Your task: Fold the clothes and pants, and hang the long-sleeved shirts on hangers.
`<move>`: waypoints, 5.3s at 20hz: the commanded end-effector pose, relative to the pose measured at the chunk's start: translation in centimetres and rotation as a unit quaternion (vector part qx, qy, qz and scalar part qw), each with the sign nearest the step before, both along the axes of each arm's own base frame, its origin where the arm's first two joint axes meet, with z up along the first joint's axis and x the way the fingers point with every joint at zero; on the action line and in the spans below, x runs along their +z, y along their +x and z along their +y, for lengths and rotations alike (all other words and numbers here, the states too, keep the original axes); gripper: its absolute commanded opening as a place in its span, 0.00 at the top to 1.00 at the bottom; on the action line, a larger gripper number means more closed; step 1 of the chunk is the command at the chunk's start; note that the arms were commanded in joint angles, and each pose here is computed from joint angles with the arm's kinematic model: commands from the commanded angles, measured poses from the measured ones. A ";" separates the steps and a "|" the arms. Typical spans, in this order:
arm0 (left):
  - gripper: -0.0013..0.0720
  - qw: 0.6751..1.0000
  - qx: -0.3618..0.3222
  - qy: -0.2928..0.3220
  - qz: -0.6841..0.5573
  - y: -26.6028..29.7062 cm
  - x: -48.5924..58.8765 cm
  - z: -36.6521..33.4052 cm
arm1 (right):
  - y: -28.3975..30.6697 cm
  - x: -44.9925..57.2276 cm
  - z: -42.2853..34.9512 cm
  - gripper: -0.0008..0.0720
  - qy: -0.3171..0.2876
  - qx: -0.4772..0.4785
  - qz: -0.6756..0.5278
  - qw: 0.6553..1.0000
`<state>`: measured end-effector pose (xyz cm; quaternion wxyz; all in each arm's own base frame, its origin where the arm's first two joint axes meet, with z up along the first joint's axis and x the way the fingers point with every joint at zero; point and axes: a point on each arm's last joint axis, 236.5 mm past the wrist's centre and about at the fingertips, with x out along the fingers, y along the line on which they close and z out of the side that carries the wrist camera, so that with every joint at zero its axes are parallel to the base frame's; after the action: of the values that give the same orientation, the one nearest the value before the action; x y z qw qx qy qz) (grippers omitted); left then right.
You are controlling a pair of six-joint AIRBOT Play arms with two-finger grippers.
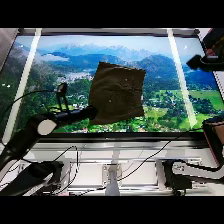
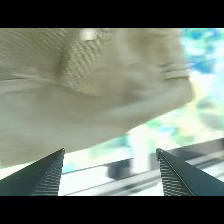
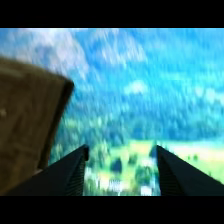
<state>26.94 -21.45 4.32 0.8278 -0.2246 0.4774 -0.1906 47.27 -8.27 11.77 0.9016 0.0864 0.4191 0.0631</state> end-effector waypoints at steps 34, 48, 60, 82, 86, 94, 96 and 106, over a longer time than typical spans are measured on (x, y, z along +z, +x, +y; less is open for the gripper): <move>0.09 0.983 -0.013 -0.022 0.181 2.6 -12.0 6.2 | -12.6 -22.2 22.3 0.78 0.316 0.054 0.288 0.902; 0.29 0.962 -0.060 -0.130 0.234 1.7 -16.2 0.1 | -13.7 -21.5 23.0 0.78 0.314 0.110 0.285 0.899; 0.96 0.971 -0.153 -0.179 0.040 9.2 -3.2 -1.2 | -11.3 -8.5 23.8 0.92 0.274 0.230 0.132 0.925; 0.96 0.974 -0.021 -0.054 -0.218 0.7 21.5 6.2 | -20.4 10.4 28.2 0.92 0.344 0.162 -0.040 0.924; 0.96 0.978 -0.043 -0.027 -0.202 7.7 12.2 2.0 | -13.1 3.3 26.4 0.92 0.349 0.034 -0.042 0.936; 0.96 0.969 0.088 -0.036 -0.226 17.6 3.7 -2.8 | -2.3 -4.8 19.8 0.92 0.353 -0.163 -0.046 0.920; 0.96 0.971 0.097 -0.041 -0.213 17.8 3.0 -2.7 | -1.6 -6.0 17.1 0.92 0.369 -0.202 -0.025 0.907; 0.96 0.998 -0.047 -0.025 0.031 7.7 -4.6 -6.2 | -14.7 -11.2 13.9 0.92 0.255 -0.011 0.244 0.936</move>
<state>38.91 -26.86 2.18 0.8454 -0.2548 0.4194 -0.2109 39.10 5.53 2.86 0.7697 0.4137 0.4779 0.0897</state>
